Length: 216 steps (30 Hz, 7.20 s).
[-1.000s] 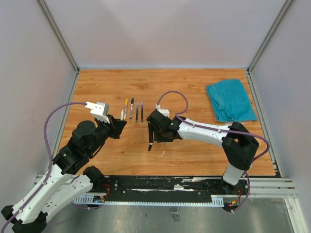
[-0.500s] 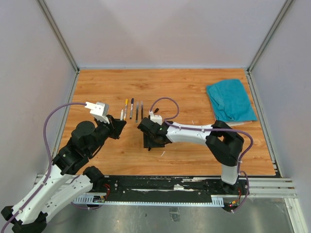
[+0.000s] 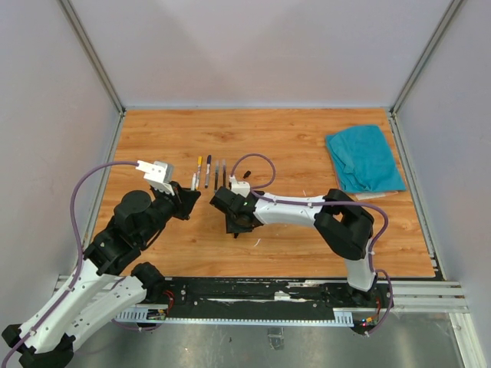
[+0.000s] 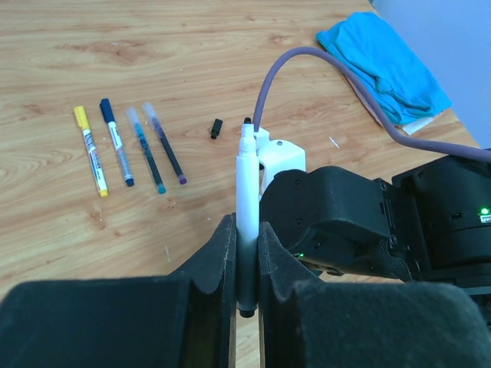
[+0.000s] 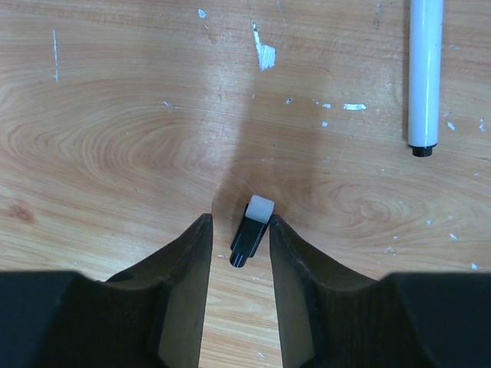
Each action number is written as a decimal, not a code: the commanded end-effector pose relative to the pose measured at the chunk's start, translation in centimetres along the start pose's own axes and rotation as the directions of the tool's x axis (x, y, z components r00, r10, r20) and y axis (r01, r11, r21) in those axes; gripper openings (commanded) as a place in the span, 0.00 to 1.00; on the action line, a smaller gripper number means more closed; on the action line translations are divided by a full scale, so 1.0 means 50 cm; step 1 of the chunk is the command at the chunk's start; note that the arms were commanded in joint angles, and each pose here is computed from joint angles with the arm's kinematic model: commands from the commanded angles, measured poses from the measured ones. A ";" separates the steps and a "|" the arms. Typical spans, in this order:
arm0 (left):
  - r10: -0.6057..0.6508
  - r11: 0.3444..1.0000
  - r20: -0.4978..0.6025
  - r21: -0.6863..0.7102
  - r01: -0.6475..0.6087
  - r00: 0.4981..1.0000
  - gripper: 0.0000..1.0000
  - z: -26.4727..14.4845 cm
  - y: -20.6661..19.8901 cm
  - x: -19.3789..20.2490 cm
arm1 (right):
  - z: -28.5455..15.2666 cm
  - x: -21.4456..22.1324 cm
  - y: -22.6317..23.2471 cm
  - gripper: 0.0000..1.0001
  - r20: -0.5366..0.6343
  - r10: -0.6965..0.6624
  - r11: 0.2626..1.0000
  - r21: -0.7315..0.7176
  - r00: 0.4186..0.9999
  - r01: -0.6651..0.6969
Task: Insert the pens into the pen caps
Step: Move the pen cap to the center of the board, then pick up the pen cap from the center of the board.
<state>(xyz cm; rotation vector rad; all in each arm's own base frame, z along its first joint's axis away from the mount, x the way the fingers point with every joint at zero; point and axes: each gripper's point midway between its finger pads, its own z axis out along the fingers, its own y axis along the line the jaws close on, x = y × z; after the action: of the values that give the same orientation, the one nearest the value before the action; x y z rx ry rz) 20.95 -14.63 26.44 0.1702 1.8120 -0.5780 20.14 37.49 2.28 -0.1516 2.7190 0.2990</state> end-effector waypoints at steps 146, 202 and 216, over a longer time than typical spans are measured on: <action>-0.068 0.997 -0.166 0.027 0.074 0.984 0.00 0.153 -0.030 0.101 | -0.376 -0.135 -0.264 0.01 0.568 -0.111 0.921 -0.249 0.816 0.298; -0.116 0.898 -0.027 0.424 0.116 0.993 0.00 0.102 -0.283 0.114 | -0.552 -0.293 -0.130 0.05 0.591 0.418 0.526 -0.777 0.690 0.347; -0.136 0.882 0.002 0.455 0.121 0.991 0.00 0.090 -0.286 0.104 | -0.563 -0.258 -0.110 0.01 0.562 0.533 0.465 -0.819 0.632 0.336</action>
<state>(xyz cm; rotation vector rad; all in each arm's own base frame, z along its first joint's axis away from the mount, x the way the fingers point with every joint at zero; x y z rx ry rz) 17.79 -30.01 23.92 0.3538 1.6987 -1.0624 22.50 27.12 28.93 -0.1259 1.5368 1.4550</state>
